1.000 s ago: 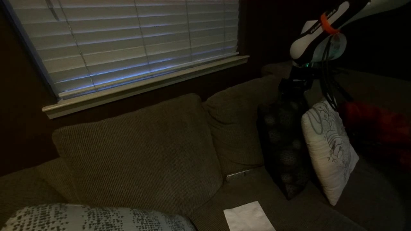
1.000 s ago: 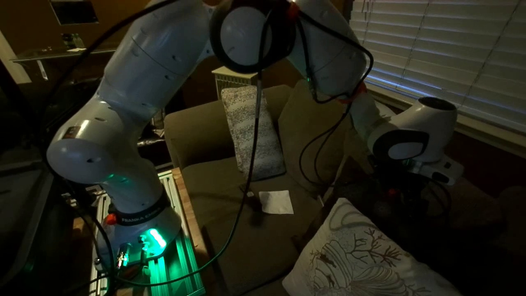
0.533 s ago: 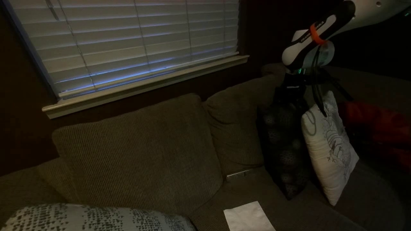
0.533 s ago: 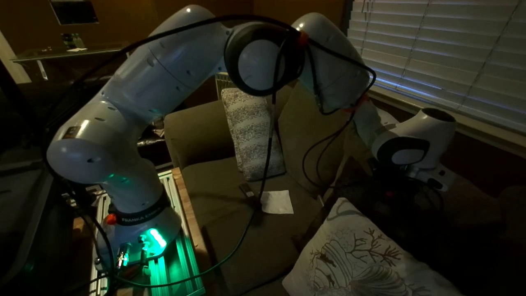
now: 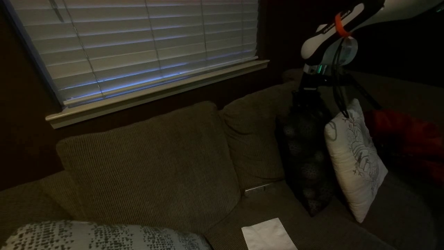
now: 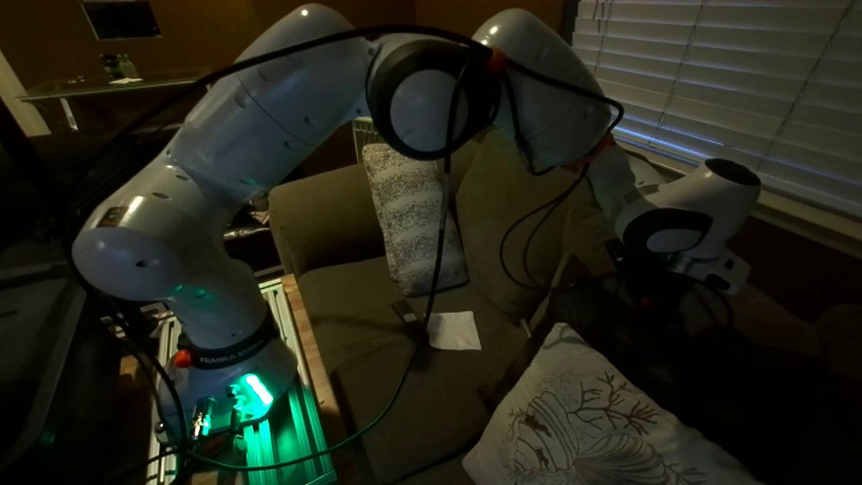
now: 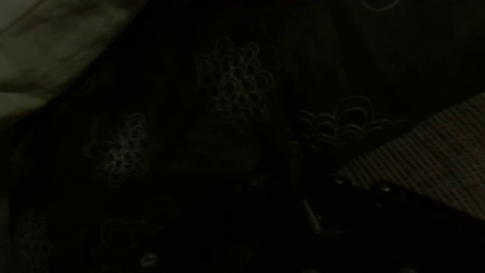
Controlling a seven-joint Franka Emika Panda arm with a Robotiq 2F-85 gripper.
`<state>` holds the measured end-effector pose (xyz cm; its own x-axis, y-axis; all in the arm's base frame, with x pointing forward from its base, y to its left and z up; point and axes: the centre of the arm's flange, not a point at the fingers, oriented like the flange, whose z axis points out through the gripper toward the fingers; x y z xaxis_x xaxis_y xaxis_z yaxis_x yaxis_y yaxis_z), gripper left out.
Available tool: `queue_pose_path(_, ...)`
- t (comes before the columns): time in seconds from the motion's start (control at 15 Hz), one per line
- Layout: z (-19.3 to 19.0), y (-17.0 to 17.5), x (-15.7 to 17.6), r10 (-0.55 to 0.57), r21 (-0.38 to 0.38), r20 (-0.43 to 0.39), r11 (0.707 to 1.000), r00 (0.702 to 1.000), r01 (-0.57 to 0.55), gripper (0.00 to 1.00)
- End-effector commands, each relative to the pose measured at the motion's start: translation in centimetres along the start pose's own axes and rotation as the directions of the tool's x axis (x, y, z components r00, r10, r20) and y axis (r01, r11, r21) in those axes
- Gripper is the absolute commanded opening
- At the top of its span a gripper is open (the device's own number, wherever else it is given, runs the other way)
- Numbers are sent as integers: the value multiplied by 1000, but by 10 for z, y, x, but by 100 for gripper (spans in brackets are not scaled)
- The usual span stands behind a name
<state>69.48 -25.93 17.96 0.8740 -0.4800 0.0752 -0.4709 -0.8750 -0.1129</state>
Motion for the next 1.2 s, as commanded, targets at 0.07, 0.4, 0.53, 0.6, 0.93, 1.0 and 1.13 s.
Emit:
queue_pose_path(0.07, -37, -28, -24, -58, 142, 14, 988, 998, 55, 0)
queue_pose_path(0.4, -56, -48, -35, -38, 121, 2, 992, 999, 38, 26)
queue_pose_path(0.53, -57, -38, -31, -33, 40, -23, 999, 999, 34, 33)
queue_pose_path(0.6, -58, -31, -28, -17, -4, -53, 1000, 998, 17, 40)
queue_pose_path(0.93, -40, -7, -11, -22, -166, -191, 986, 981, -10, 74)
queue_pose_path(1.0, -32, -6, -9, -14, -172, -195, 985, 981, -20, 82)
queue_pose_path(1.13, -16, -5, -8, 2, -173, -178, 984, 984, -34, 95)
